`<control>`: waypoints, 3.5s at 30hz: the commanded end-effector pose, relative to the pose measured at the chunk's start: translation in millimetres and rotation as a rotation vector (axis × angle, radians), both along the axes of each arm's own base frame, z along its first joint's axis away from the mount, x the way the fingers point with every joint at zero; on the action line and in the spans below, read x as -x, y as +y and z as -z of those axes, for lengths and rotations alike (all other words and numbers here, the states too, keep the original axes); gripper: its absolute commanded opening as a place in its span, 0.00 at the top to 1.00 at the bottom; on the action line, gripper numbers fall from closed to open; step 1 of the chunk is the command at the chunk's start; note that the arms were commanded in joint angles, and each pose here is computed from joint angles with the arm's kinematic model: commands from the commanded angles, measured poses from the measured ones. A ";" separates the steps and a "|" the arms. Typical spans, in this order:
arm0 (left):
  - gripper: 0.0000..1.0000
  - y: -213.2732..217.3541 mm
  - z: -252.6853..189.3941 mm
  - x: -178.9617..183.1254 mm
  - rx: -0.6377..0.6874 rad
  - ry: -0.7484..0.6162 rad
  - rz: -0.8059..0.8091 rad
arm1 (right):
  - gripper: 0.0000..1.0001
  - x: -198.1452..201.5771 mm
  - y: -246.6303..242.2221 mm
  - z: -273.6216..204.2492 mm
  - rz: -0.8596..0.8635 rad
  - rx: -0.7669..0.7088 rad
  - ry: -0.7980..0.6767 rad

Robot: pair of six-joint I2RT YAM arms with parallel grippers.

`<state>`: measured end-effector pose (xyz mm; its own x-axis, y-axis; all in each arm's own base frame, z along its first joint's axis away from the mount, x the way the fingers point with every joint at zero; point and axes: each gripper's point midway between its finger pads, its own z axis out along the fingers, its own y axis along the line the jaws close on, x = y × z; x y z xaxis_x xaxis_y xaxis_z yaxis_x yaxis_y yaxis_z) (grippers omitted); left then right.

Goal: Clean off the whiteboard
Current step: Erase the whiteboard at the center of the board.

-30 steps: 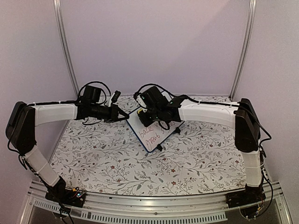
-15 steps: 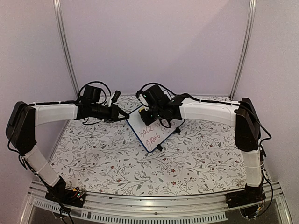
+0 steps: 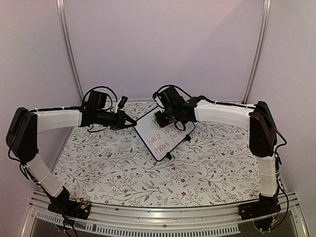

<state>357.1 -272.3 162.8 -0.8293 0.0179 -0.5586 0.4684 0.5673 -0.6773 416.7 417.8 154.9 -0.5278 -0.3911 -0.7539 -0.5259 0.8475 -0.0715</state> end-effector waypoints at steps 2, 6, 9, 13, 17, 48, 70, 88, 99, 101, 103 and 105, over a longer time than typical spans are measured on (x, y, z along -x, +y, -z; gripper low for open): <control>0.95 -9.2 -15.1 0.4 0.041 -0.029 0.040 | 0.81 21.8 -6.2 28.1 -0.042 0.008 0.091; 0.95 -9.2 -15.2 0.5 0.041 -0.029 0.041 | 0.81 37.8 -8.2 36.9 -0.074 0.002 0.115; 0.95 -8.9 -14.6 0.1 0.043 -0.025 0.041 | 0.81 48.1 -5.8 40.2 -0.099 0.006 0.117; 0.95 -9.2 -14.8 0.2 0.044 -0.025 0.041 | 0.81 53.2 1.8 36.3 -0.129 0.009 0.089; 0.95 -9.3 -14.7 0.7 0.043 -0.025 0.042 | 0.81 41.3 5.3 24.7 -0.101 0.015 0.050; 0.94 -8.6 -16.5 0.3 0.044 -0.030 0.038 | 0.81 47.4 -7.9 40.7 -0.069 0.019 0.095; 0.94 -9.2 -16.3 0.6 0.042 -0.031 0.041 | 0.81 33.6 12.0 29.2 -0.090 0.007 0.065; 0.94 -9.0 -18.8 0.9 0.043 -0.036 0.040 | 0.80 32.7 8.2 10.3 -0.072 -0.040 0.076; 0.94 -9.4 -13.6 0.5 0.040 -0.023 0.041 | 0.80 34.6 16.3 -6.4 -0.085 -0.101 0.152; 0.94 -9.0 -11.7 -0.4 0.037 -0.020 0.038 | 0.80 39.0 21.1 -16.9 -0.105 -0.134 0.177; 0.94 -9.7 -10.1 -0.1 0.036 -0.015 0.042 | 0.80 45.4 25.1 -24.2 -0.120 -0.158 0.217; 0.94 -9.6 -11.5 0.0 0.036 -0.018 0.042 | 0.80 51.2 30.5 -31.9 -0.142 -0.184 0.251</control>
